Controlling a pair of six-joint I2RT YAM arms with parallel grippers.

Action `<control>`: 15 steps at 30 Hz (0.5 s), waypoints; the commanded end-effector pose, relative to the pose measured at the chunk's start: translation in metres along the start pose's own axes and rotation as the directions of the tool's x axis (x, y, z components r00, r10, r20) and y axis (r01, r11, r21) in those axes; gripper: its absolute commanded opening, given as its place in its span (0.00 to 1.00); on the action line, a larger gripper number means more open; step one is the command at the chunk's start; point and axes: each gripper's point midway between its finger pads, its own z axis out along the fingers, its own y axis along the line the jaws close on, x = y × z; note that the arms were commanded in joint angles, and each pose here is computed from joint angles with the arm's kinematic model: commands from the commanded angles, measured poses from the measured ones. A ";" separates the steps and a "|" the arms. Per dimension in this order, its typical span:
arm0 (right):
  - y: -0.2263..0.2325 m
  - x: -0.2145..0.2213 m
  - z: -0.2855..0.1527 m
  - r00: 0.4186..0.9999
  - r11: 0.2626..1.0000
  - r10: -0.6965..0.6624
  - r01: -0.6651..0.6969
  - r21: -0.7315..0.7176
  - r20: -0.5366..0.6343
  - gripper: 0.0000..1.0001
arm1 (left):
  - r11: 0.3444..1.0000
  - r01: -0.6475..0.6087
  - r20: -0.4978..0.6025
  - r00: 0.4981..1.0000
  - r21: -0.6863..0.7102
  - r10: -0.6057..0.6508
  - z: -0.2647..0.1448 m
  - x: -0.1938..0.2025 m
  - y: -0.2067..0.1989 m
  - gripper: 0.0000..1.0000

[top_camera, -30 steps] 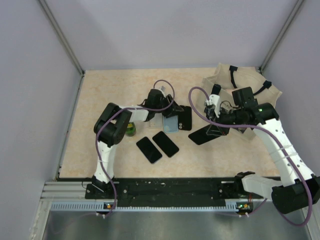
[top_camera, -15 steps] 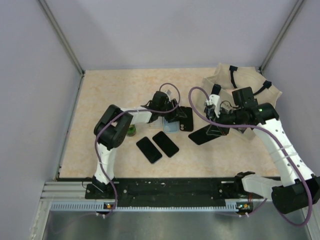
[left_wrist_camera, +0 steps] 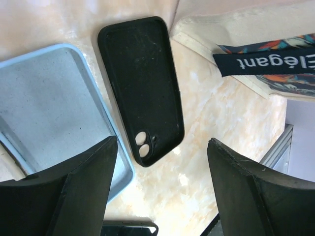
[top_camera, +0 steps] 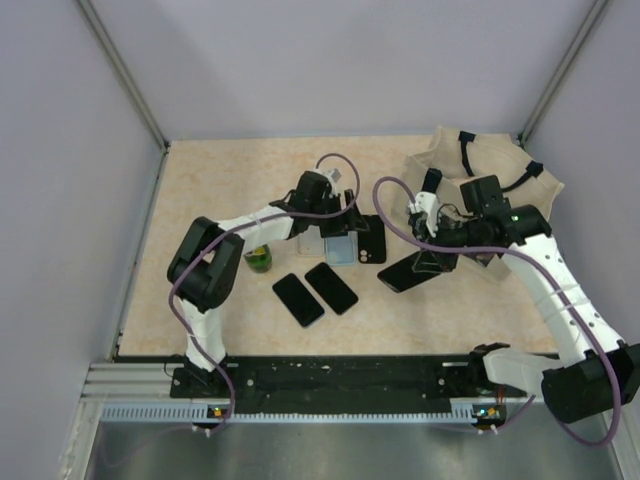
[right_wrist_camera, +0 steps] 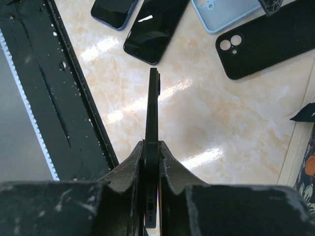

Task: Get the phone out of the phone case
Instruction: Place the phone case at the center of the board, then place the phone at the center of the board.

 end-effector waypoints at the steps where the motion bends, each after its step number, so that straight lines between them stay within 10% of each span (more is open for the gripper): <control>1: -0.006 -0.013 0.000 0.998 0.999 -0.049 0.049 0.002 0.044 0.00 | 0.980 -0.179 0.065 0.983 0.084 0.174 -0.037 -0.022 -0.038 0.78; 15: -0.003 -0.021 0.026 0.997 0.992 -0.074 0.078 -0.099 0.037 0.00 | 0.577 -0.608 0.132 0.742 0.545 0.657 -0.108 0.056 -0.100 0.77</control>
